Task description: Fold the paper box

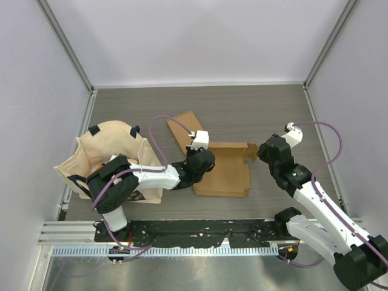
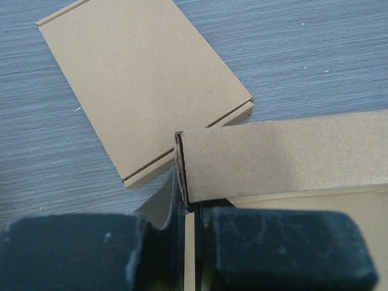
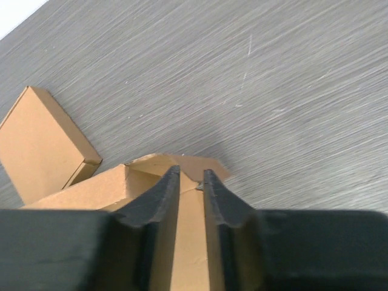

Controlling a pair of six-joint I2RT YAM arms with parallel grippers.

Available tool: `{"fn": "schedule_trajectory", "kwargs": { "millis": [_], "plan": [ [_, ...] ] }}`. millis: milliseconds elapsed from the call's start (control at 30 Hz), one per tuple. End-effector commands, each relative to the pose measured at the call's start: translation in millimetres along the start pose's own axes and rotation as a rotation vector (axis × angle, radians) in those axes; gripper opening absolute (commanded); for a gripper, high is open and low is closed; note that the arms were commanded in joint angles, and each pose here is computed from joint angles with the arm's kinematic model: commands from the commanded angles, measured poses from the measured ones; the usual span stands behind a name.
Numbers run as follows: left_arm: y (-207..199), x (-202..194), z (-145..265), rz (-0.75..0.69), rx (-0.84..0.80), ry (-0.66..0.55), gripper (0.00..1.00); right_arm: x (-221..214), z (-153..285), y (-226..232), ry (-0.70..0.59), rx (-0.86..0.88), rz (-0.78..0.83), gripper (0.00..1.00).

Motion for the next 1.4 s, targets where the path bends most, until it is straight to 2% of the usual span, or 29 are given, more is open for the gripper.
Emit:
{"fn": "schedule_trajectory", "kwargs": {
  "millis": [0, 200, 367, 867, 1000, 1133, 1233, 1267, 1367],
  "plan": [
    [5, -16, -2, -0.047, 0.024, 0.044, 0.0, 24, 13, -11, -0.06, -0.078, 0.093, 0.37],
    [4, -14, -1, -0.045, 0.016, 0.045, 0.0, 28, 2, -3, -0.064, -0.077, 0.187, 0.4],
    [4, -13, -1, -0.045, 0.013, 0.045, 0.0, 16, -10, 11, 0.003, 0.003, 0.305, 0.38],
    [2, -15, -1, -0.049, 0.008, 0.053, 0.0, 32, 8, 14, -0.079, 0.08, 0.309, 0.41],
    [1, -15, -2, -0.051, 0.007, 0.055, 0.0, 23, 0, 13, -0.04, 0.089, 0.333, 0.41],
    [0, -15, -2, -0.049, 0.003, 0.056, 0.0, 2, -14, 22, 0.07, 0.145, 0.371, 0.4],
    [1, -16, -1, -0.051, 0.003, 0.058, 0.0, -2, -19, 20, 0.093, 0.124, 0.378, 0.33],
    [1, -15, -1, -0.048, 0.002, 0.057, 0.0, -3, -19, 22, 0.097, 0.135, 0.379, 0.25],
    [1, -15, -1, -0.05, 0.003, 0.057, 0.0, -5, -19, 25, 0.114, 0.157, 0.385, 0.12]
  ]
}}
Point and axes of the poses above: each gripper's point midway between its finger pads, its own z axis back along the fingers, its own y axis along the line the jaws close on, x = y × z, the point moved 3 cm from there along z, back along the fingers, and after that the axes turned 5 degrees about -z, right-handed, at the moved point
